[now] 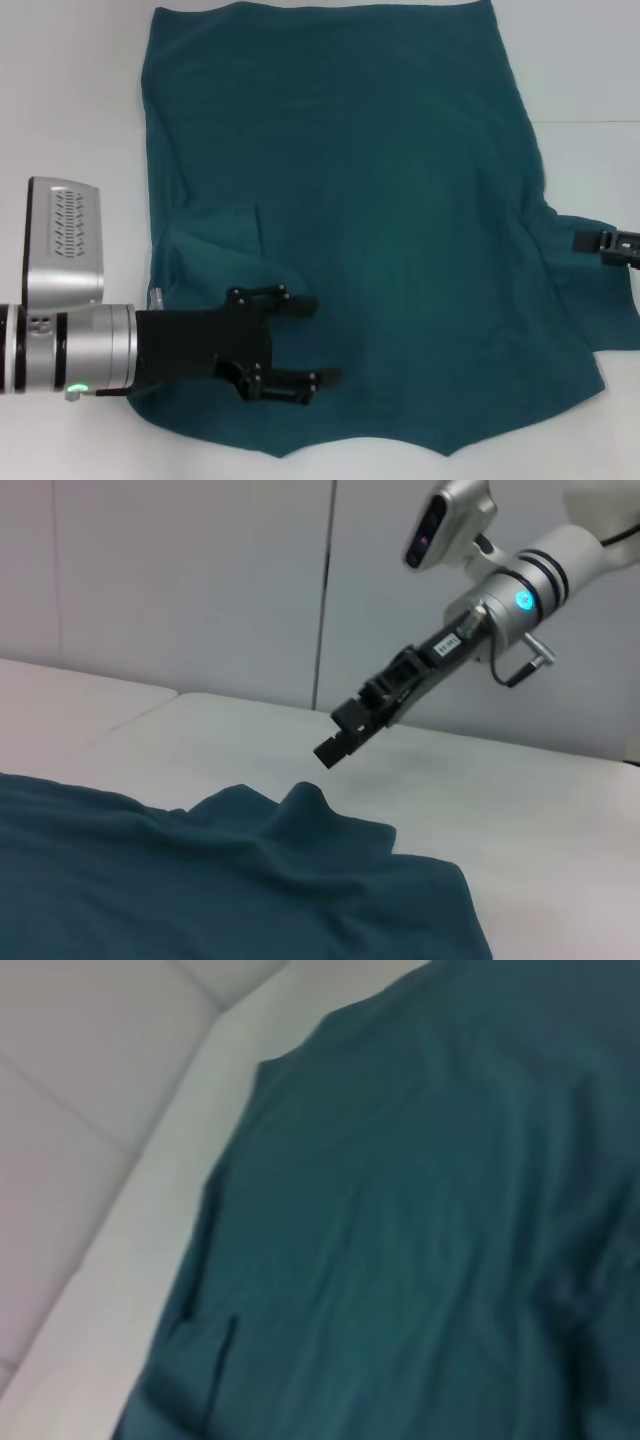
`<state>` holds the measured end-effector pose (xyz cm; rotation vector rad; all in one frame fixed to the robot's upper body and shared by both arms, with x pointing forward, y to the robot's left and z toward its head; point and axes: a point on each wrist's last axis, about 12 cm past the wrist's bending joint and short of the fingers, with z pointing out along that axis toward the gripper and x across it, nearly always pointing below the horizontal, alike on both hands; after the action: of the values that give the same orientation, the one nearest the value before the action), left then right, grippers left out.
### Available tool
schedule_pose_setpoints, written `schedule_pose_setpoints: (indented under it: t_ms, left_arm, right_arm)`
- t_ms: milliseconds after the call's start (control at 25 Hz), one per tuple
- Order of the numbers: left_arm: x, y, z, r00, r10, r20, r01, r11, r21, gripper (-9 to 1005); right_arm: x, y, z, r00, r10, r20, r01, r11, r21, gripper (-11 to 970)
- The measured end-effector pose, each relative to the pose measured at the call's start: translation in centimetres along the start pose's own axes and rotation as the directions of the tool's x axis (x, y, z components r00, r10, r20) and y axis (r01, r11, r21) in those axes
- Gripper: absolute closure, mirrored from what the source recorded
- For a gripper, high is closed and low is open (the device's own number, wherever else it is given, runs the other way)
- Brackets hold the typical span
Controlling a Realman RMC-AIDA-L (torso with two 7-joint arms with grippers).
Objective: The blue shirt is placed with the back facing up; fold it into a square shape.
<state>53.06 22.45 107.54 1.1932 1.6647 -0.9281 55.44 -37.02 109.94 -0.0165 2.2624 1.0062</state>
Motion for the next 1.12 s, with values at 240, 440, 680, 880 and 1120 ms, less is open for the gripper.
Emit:
schedule_pose_setpoints:
  t_ms: [240, 440, 680, 880, 1120]
  left_arm:
    - [0.1, 0.0, -0.1, 1.0, 0.014, 0.0, -0.014, 1.0, -0.004, 121]
    - [0.0, 0.4, 0.0, 1.0, 0.013, -0.004, -0.013, 1.0, -0.026, 120]
    - [-0.2, 0.6, 0.2, 1.0, 0.014, -0.005, -0.015, 0.999, -0.033, 120]
    - [-0.1, 0.8, 0.4, 1.0, 0.009, -0.009, -0.01, 0.999, -0.041, 120]
    - [0.0, 0.9, 0.3, 1.0, 0.001, -0.01, -0.001, 0.999, -0.055, 119]
  right_arm:
    - [0.0, -1.5, -0.1, 0.997, 0.052, 0.053, -0.058, 0.992, 0.111, 115]
    - [0.6, -2.5, 0.0, 0.996, 0.083, 0.039, -0.089, 0.978, 0.191, 116]
    - [0.8, -2.7, 0.2, 0.995, 0.086, 0.045, -0.093, 0.974, 0.207, 117]
    - [1.4, -3.0, 1.1, 0.996, 0.073, 0.047, -0.082, 0.971, 0.226, 118]
    - [2.2, -2.9, 2.4, 0.998, 0.032, 0.052, -0.043, 0.975, 0.219, 119]
